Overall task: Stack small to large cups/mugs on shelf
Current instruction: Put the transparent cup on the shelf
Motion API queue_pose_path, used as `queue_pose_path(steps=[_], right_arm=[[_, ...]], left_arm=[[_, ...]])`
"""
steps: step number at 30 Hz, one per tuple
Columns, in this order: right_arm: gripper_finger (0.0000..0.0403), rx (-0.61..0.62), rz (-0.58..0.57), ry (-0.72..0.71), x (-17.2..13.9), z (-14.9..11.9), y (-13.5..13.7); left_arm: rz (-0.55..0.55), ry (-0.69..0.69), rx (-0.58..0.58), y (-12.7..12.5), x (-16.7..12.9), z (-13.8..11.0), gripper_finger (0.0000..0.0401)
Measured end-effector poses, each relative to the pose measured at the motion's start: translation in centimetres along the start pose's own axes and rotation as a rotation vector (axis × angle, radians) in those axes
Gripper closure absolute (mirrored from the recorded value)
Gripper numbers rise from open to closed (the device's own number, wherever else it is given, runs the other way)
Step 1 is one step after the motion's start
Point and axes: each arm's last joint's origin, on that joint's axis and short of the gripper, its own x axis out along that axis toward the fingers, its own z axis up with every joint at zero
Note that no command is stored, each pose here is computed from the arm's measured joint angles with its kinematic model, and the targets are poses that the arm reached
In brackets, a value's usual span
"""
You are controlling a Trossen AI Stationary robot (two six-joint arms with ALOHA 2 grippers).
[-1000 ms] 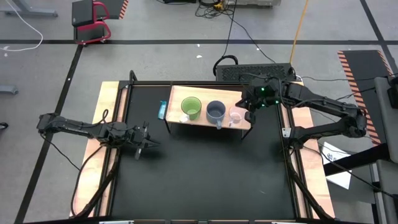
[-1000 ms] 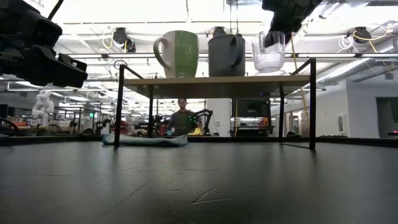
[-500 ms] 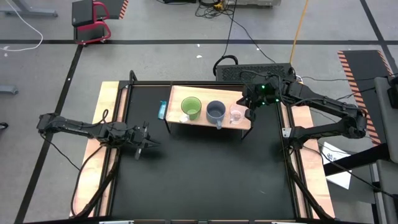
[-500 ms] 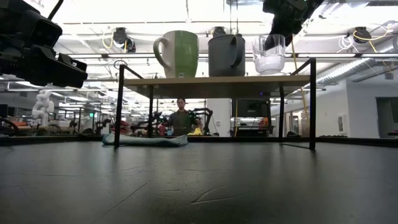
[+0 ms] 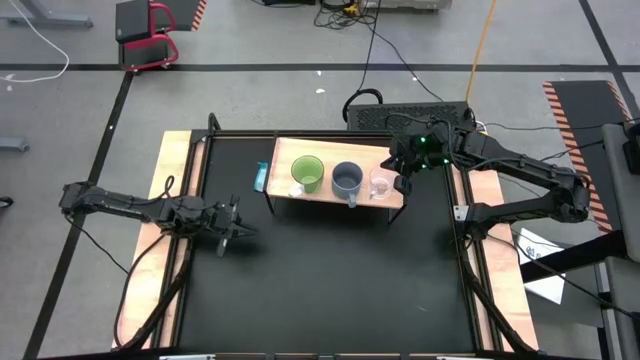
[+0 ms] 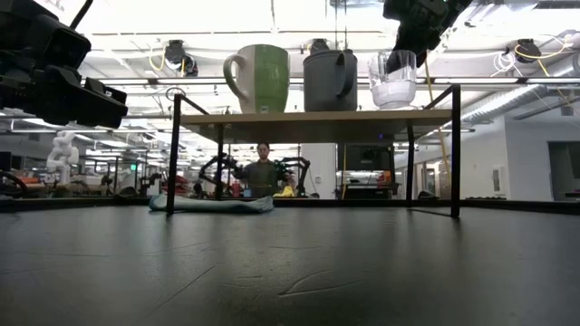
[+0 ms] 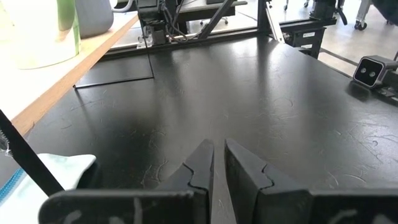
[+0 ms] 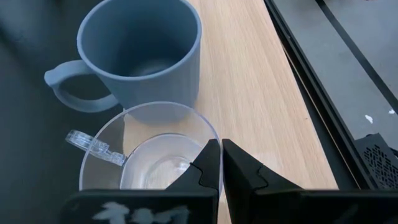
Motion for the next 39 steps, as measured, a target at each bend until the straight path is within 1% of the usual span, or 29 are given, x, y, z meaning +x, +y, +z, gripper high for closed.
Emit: queue_pose_path(steps=[18,39], right_arm=[[0.0403,0.005,0.002,-0.006,1.2,-0.8,0.0],[0.0403,0.005,0.001,-0.008,1.3,-0.8,-0.1]], left_arm=[[0.000,0.000,-0.005,0.0,0.0,0.0,0.0359],[0.000,0.000,-0.006,0.0,0.0,0.0,0.0359]])
